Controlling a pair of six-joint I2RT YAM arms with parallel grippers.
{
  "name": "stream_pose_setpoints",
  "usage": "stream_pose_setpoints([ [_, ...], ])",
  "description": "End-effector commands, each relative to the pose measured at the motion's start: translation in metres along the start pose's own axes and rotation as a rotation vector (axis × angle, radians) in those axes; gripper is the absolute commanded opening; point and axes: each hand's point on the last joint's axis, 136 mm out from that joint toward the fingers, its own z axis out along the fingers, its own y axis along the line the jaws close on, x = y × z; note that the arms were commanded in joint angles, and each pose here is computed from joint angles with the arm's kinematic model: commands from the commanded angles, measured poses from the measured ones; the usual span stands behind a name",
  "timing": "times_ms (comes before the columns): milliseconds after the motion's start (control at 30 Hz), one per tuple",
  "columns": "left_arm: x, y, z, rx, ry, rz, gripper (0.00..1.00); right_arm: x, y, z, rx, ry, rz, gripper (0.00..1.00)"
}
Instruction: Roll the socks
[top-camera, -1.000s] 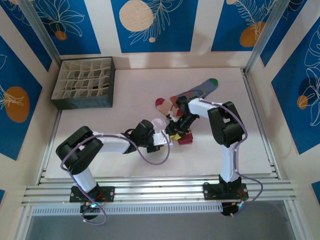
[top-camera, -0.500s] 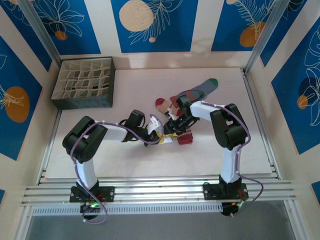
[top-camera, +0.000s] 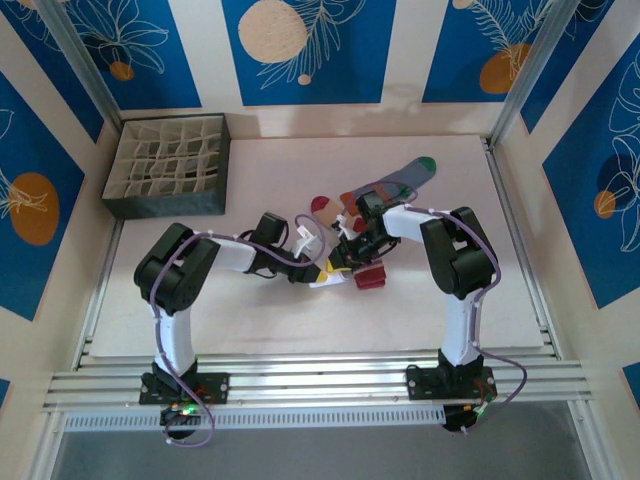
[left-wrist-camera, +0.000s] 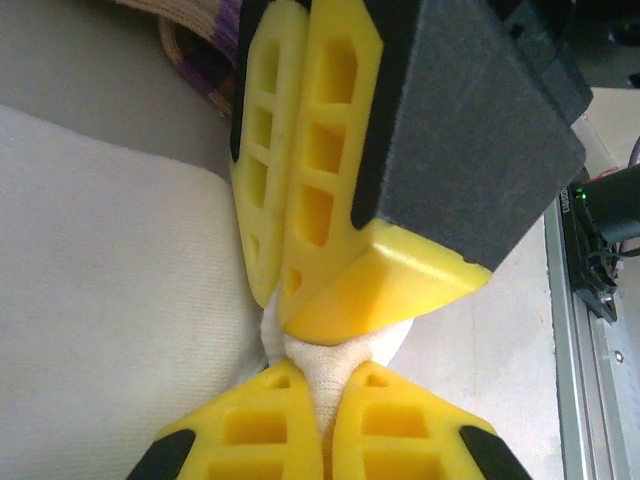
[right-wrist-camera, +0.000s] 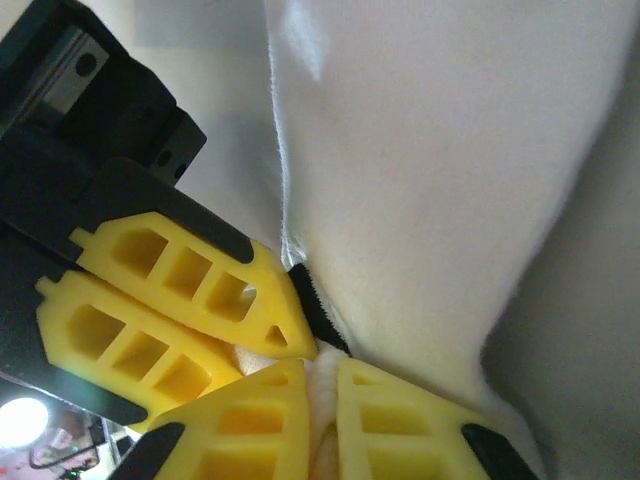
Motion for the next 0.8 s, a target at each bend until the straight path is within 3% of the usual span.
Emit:
stream_pose_setpoints([
  [0,0.045,0.048,-0.005,-0.2,0.094,-0.159,0.0,0.028,-0.017,0.01,0.081,0.105,0.103,0.02],
  [267,0.025,0.023,-0.023,-0.246,0.028,0.12,0.26,0.037,-0.035,0.011,0.186,0.166,0.193,0.0],
  [567,-0.011,-0.023,-0.049,-0.368,-0.21,0.564,0.35,0.034,-0.032,0.011,0.175,0.192,0.202,0.0],
  [767,0.0,-0.032,-0.028,-0.519,-0.034,0.854,0.39,0.035,-0.029,0.011,0.171,0.213,0.198,0.0],
])
